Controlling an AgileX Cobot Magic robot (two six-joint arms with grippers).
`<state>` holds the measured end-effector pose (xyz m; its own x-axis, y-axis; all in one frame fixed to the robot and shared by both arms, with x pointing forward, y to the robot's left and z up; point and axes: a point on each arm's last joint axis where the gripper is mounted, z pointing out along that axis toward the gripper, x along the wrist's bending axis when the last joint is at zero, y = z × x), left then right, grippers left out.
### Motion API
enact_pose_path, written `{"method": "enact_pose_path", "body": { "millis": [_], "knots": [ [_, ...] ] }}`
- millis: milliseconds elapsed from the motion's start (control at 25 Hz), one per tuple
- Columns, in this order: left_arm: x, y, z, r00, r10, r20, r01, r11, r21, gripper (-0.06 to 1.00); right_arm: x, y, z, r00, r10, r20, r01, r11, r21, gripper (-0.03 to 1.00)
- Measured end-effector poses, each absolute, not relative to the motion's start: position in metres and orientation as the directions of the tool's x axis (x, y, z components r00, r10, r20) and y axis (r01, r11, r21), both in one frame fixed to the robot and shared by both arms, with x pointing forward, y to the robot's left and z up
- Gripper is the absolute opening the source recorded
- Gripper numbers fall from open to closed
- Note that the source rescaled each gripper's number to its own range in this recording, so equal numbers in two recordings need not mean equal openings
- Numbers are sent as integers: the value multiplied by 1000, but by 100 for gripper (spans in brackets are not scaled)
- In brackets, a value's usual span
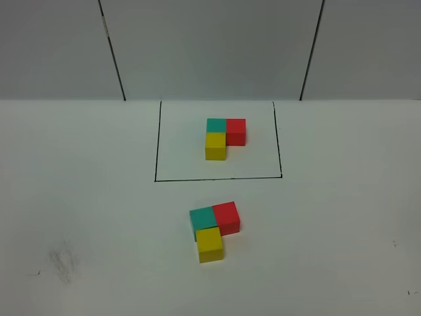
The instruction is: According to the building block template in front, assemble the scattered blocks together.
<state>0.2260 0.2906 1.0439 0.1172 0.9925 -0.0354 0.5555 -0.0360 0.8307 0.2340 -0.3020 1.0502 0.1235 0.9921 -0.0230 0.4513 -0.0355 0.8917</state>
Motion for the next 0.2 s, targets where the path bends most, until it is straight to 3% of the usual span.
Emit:
{"method": "enact_pose_path", "body": {
  "millis": [200],
  "knots": [
    [226,291,1044,117,992,-35,556,-36,831,74,234,-302,1050,123,992,-23,451,-36,892,38]
  ]
}}
